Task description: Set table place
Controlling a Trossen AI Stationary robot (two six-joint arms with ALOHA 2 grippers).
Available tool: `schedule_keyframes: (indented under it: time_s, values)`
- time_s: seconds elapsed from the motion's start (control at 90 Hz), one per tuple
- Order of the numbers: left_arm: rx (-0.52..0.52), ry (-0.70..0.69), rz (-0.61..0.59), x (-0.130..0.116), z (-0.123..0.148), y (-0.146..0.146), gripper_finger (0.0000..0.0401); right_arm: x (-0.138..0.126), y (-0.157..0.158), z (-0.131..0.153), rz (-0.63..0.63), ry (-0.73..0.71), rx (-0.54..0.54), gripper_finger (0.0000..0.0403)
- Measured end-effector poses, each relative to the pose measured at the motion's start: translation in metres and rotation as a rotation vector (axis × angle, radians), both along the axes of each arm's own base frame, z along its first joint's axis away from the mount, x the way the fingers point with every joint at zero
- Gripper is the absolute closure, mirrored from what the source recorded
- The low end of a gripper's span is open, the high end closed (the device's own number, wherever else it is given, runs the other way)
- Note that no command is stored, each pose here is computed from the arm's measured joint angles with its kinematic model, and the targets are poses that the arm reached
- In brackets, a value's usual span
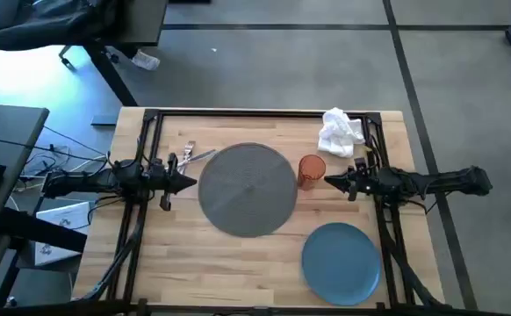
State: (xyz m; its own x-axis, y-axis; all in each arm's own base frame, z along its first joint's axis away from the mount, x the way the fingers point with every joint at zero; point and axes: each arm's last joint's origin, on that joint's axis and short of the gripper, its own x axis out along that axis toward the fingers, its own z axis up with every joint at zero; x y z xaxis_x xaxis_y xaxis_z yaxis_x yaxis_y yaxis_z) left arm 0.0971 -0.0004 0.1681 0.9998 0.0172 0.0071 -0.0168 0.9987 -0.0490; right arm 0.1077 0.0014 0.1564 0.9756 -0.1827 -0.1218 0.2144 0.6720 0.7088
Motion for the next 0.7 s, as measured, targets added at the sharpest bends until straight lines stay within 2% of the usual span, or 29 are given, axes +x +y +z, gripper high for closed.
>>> schedule_keyframes:
  time_s: [0.7]
  values:
    - [0.0,-0.003,0.023,0.001,0.0006,0.0011,0.0401,0.0,0.0003,-0.0001,0.009,0.002,0.001,0.0382]
